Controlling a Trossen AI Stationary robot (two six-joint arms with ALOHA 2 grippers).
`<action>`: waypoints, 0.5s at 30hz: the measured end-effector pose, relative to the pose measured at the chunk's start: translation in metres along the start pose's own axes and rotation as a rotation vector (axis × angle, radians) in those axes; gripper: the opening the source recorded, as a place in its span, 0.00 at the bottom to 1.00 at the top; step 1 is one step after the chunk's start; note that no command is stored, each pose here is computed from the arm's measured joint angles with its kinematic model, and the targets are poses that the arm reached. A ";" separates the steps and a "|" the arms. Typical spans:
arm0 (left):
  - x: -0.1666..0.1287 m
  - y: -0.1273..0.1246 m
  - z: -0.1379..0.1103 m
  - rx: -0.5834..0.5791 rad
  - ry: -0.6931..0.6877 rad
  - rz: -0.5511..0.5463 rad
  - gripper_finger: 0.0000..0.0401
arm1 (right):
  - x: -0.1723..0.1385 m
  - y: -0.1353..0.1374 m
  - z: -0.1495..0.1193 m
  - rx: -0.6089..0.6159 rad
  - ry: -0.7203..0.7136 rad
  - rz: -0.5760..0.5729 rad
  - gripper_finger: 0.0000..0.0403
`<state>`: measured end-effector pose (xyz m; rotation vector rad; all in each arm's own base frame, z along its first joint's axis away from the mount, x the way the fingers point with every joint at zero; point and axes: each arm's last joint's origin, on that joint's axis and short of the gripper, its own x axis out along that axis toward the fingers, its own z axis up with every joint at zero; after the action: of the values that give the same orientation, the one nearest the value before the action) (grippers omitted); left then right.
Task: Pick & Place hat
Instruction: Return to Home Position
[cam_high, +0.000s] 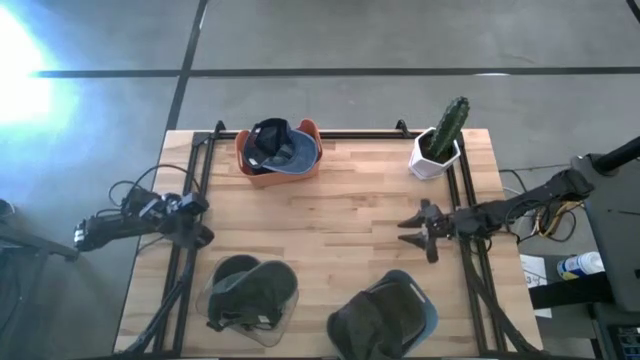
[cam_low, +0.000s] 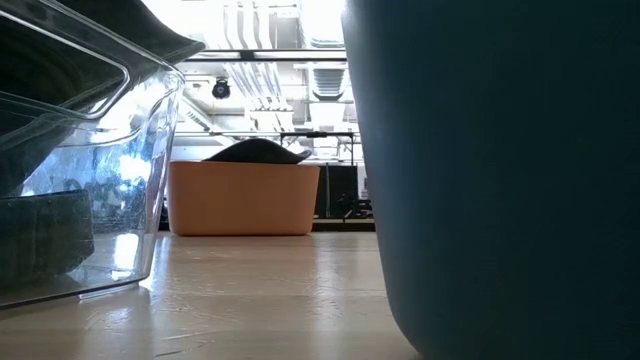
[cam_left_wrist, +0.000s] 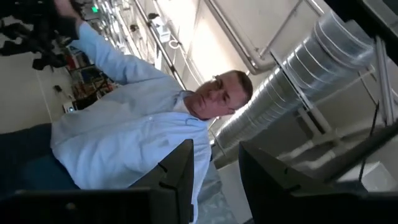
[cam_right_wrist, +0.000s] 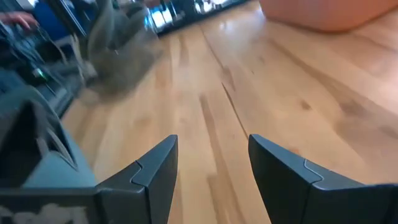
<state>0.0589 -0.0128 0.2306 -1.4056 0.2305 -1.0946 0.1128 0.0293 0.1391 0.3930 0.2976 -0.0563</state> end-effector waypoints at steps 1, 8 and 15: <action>0.000 -0.001 -0.001 0.010 0.007 -0.006 0.30 | -0.001 0.000 0.001 0.006 -0.016 0.007 0.48; 0.000 -0.001 -0.001 0.003 0.004 -0.011 0.30 | -0.012 0.002 0.013 0.054 -0.147 0.078 0.48; 0.000 0.000 -0.001 0.000 0.003 -0.009 0.30 | -0.029 0.004 0.029 0.126 -0.345 0.179 0.48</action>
<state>0.0585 -0.0133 0.2309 -1.4060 0.2269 -1.1043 0.0931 0.0222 0.1749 0.5253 -0.0827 0.0326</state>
